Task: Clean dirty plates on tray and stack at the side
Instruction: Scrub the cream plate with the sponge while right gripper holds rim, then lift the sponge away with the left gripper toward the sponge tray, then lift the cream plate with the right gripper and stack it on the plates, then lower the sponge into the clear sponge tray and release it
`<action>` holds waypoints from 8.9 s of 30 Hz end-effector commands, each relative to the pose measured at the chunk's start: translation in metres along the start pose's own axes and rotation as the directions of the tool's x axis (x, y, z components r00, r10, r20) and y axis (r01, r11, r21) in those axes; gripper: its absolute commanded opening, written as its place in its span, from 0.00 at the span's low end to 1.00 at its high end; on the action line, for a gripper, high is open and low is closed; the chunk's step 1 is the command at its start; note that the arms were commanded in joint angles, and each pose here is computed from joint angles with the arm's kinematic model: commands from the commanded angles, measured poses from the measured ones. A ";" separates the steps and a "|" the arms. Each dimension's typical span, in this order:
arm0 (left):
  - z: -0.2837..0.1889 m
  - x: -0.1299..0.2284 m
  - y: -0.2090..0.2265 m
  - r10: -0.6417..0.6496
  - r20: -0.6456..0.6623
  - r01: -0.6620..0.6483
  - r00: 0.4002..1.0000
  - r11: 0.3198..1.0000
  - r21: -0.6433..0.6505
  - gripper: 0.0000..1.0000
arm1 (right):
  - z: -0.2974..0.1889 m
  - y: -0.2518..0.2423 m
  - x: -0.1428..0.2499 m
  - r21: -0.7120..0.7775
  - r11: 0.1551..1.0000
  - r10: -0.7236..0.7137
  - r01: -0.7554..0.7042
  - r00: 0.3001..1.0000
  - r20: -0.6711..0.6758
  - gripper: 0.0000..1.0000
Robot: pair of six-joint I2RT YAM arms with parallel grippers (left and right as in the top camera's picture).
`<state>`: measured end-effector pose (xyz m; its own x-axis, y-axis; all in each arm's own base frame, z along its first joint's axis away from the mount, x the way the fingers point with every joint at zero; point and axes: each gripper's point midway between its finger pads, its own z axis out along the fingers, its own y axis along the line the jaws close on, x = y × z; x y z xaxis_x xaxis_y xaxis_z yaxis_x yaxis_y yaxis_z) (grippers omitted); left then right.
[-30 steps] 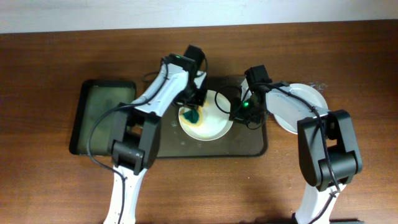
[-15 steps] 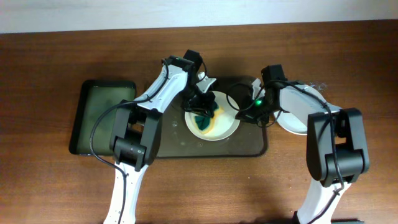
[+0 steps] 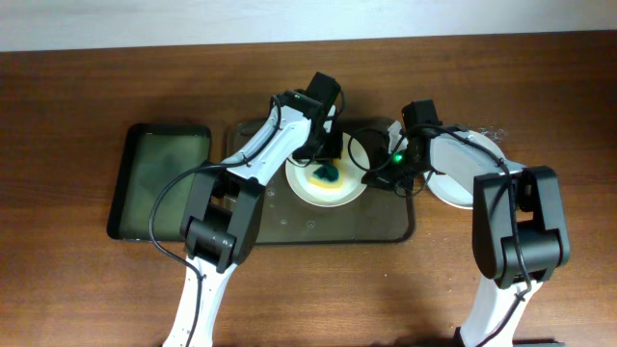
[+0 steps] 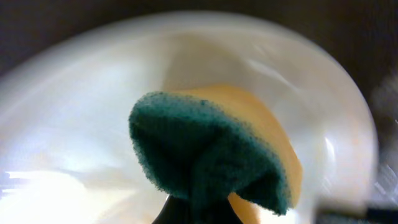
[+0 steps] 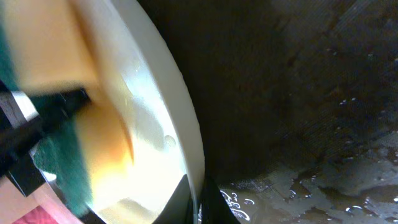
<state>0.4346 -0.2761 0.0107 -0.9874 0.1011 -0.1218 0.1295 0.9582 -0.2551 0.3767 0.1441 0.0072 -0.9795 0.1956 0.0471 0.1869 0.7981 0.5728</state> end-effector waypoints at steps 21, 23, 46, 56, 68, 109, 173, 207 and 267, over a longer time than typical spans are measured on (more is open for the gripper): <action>-0.012 0.039 -0.015 0.491 -0.108 -0.436 0.864 0.839 0.324 0.00 | 0.006 0.016 0.018 -0.023 0.999 -0.039 0.038 0.998 -0.057 0.04; -0.005 0.018 -0.003 0.433 -0.077 -0.411 0.898 0.889 0.203 0.00 | 0.006 0.016 0.018 -0.023 0.999 -0.038 0.037 0.998 -0.058 0.04; -0.031 0.091 -0.006 0.585 -0.260 -0.449 0.768 0.782 0.433 0.00 | 0.006 0.011 0.015 0.007 0.999 -0.039 0.040 0.998 -0.044 0.04; -0.006 -0.002 0.063 0.182 -0.084 -0.195 0.980 0.961 -0.197 0.00 | 0.006 0.011 0.016 0.009 0.999 -0.037 0.037 0.998 -0.047 0.04; -0.059 -0.001 0.153 -0.075 0.107 0.129 0.991 0.682 -0.720 0.00 | 0.006 0.011 0.017 0.010 0.999 -0.036 0.037 0.998 -0.048 0.04; -0.017 0.016 0.093 -0.044 -0.103 0.005 0.994 0.934 -0.357 0.00 | 0.002 0.034 -0.021 0.267 0.942 -0.225 0.206 0.973 0.043 0.33; -0.146 -0.067 0.167 -0.114 0.136 0.149 0.984 0.947 -0.283 0.00 | 0.040 0.104 -0.037 0.115 0.915 -0.398 0.387 0.912 0.101 0.54; -0.153 -0.071 0.165 -0.078 0.144 0.114 0.987 0.958 -0.264 0.00 | -0.198 0.127 0.019 0.980 0.186 -0.801 -0.074 0.566 0.194 0.04; -0.124 0.037 0.335 -0.255 -0.214 0.157 0.943 0.907 -0.391 0.00 | -0.240 -0.095 -0.021 0.362 0.899 0.095 -0.249 0.915 0.392 0.88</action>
<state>0.4412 0.0700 0.0545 -0.9896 -0.0799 0.1192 -0.0636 0.9888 0.1349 0.3582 -0.0806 0.1407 -0.8440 0.4944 -0.2079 0.4587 0.8663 0.1979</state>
